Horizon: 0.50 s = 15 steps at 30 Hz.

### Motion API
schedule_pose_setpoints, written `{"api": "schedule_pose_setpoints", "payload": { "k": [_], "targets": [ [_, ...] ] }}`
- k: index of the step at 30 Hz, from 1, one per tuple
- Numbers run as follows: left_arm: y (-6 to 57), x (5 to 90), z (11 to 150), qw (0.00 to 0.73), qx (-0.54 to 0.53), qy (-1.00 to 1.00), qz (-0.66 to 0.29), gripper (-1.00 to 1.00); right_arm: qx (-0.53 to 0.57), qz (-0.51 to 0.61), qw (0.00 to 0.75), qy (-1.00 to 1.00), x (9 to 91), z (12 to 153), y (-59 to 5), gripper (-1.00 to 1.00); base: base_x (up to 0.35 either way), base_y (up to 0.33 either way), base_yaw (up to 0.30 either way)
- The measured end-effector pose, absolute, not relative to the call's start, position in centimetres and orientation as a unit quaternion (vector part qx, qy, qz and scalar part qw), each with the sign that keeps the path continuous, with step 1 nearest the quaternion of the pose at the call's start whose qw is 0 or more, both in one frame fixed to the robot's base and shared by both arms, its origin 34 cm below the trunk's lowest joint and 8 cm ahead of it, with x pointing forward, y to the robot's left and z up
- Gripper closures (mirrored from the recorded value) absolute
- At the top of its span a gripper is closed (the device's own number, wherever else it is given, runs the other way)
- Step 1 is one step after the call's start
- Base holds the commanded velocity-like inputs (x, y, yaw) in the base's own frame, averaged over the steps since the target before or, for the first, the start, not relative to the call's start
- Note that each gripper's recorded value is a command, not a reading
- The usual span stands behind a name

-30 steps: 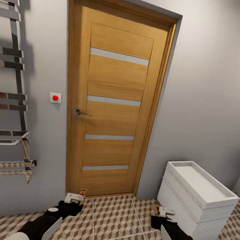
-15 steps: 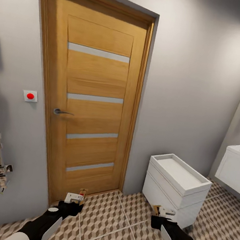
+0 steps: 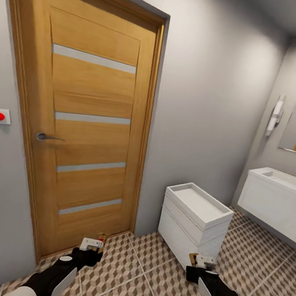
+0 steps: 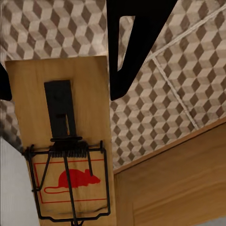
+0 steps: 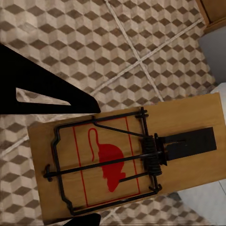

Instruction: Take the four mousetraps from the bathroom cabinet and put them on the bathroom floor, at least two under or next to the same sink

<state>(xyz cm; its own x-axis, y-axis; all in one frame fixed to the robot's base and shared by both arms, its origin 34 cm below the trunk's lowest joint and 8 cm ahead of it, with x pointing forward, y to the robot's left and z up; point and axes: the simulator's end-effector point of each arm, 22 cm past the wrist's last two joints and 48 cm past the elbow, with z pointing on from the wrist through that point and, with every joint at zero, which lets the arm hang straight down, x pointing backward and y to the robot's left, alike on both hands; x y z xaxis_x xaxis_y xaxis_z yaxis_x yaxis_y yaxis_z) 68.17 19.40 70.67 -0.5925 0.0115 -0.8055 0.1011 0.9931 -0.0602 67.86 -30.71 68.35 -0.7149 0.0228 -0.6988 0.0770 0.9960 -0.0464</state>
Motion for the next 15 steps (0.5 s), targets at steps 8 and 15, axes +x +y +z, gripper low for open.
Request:
{"api": "schedule_pose_setpoints", "payload": {
  "k": [8, 15],
  "targets": [
    [19.4, 68.17, 70.67, 0.45, 0.032, 0.891, -0.05, 1.0, 0.027, -0.036, 0.376, 0.925, 67.82, 68.31, -30.72, 1.0, 0.0, 0.0, -0.291],
    [19.38, 68.17, 70.67, 0.45, 0.032, 0.891, -0.05, 1.0, 0.028, -0.037, 0.376, 0.926, 67.8, 68.3, -30.78, 1.0, 0.0, 0.0, -0.291]
  ]
}}
